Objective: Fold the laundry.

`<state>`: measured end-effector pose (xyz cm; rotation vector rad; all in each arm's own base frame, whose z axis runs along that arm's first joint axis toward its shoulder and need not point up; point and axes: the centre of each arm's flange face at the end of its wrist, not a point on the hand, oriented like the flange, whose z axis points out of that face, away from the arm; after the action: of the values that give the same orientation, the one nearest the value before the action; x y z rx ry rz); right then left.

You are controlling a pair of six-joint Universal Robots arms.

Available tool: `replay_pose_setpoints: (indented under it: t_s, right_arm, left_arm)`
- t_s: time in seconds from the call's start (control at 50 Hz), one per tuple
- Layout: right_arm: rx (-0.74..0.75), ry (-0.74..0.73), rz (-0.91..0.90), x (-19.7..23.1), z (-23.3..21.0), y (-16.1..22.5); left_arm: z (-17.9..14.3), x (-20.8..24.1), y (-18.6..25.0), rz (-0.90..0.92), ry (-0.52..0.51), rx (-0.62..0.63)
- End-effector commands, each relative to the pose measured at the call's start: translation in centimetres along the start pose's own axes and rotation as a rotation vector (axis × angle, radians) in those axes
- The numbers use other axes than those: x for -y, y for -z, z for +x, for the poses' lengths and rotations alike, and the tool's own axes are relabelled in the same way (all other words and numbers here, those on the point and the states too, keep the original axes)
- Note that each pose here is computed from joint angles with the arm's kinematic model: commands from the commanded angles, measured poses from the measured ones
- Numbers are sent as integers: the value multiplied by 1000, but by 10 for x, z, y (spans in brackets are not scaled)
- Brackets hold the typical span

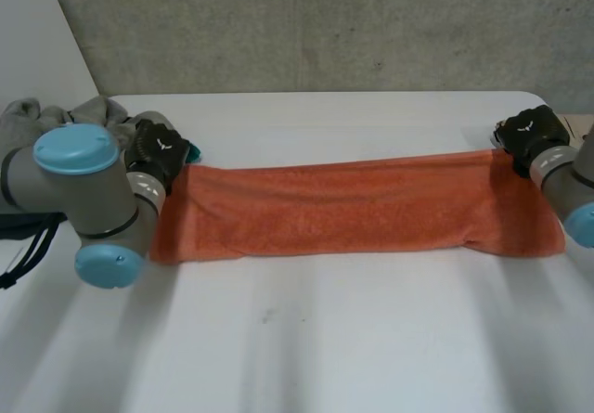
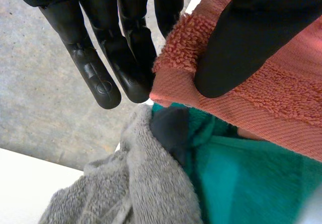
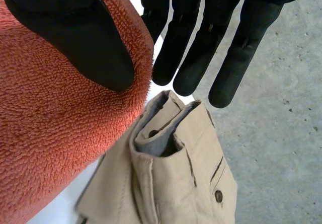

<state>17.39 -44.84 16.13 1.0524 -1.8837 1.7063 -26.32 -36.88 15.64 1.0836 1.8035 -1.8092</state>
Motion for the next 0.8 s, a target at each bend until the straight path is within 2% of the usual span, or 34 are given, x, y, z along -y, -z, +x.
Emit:
replay_pose_setpoints:
  t_s: [0.02,0.08,0.18,0.26,0.36,0.46,0.58,0.7,0.8]
  right_arm:
    - [-69,8,-7,-10,-7,-33]
    - [-94,10,-6,-8,-11,-43]
    - [-90,-20,32,16,-19,-37]
    - [-92,-97,41,32,0,-20]
    - [-24,-191,41,52,31,28]
    - [98,-259,-70,20,44,63]
    - [241,-361,-204,-25,33,93]
    - [243,-384,-193,-47,30,94]
    - [224,-376,-168,-65,21,79]
  left_arm:
    - [8,5,-24,53,4,30]
    - [16,8,-25,68,-3,22]
    - [20,18,-20,83,8,17]
    - [12,32,-6,99,11,22]
    - [-9,49,19,125,26,37]
    - [-20,55,43,127,84,30]
    - [-20,53,66,123,168,1]
    - [-12,54,73,124,184,-25]
    - [-8,58,72,135,184,-32]
